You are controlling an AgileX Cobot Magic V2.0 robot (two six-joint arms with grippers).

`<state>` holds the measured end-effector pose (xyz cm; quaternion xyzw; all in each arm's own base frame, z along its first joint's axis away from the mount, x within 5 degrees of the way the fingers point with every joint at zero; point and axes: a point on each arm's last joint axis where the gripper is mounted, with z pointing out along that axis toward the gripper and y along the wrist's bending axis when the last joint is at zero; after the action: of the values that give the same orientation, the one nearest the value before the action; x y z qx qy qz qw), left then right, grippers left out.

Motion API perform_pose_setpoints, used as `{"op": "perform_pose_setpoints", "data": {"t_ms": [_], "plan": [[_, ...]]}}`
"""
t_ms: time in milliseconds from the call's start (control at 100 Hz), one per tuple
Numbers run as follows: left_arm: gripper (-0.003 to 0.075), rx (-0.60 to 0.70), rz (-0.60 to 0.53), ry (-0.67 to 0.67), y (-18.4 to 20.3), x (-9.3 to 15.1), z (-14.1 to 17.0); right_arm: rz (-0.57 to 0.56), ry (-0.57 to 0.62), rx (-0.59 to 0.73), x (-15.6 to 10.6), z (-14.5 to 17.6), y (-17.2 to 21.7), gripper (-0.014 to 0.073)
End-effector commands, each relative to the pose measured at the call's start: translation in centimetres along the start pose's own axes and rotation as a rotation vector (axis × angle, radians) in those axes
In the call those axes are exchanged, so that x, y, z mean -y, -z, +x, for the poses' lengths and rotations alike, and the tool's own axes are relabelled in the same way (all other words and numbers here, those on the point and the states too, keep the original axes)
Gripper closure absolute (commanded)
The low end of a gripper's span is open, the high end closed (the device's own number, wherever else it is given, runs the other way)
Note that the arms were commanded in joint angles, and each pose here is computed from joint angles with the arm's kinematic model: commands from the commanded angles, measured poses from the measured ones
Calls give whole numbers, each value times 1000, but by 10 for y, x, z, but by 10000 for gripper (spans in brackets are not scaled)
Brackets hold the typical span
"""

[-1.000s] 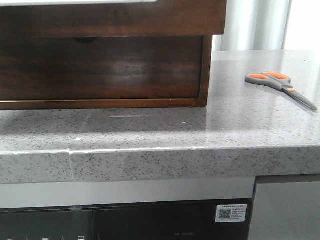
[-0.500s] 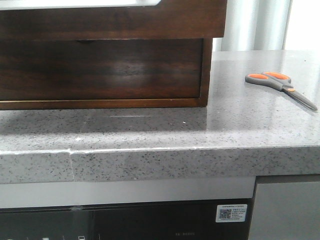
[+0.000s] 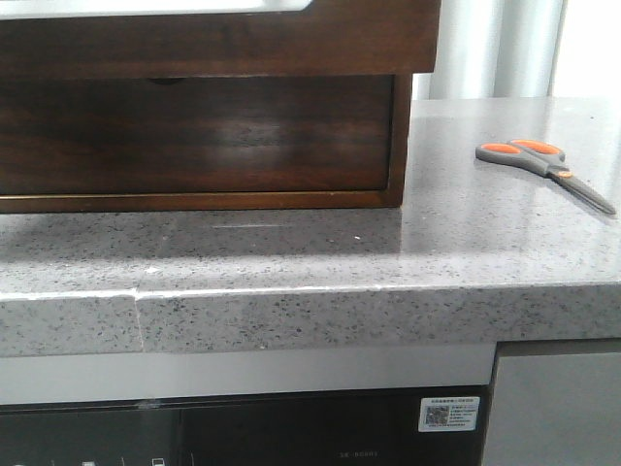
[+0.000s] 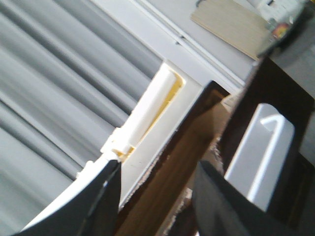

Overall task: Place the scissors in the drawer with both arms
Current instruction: 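Lower the right gripper over the scissors and grasp them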

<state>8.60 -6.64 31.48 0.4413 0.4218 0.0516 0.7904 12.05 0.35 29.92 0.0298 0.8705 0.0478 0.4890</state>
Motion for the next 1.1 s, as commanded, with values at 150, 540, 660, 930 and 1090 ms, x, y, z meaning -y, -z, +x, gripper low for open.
{"op": "perform_pose_setpoints", "data": {"t_ms": [150, 540, 660, 930, 1090], "plan": [[438, 92, -186, 219, 10, -22, -17, -51, 56, -22, -14, -67, -24, 382], [446, 100, -200, 228, 12, -24, -18, -54, 77, -351, -21, -132, -122, 214], [446, 100, -200, 228, 12, -24, -18, -47, 85, -404, -21, -141, -151, 141], [446, 100, -200, 228, 12, -24, -18, -4, 132, -537, -15, -146, -198, 146], [447, 100, -200, 228, 12, -24, -18, 8, 145, -561, -14, -152, -215, 146]]}}
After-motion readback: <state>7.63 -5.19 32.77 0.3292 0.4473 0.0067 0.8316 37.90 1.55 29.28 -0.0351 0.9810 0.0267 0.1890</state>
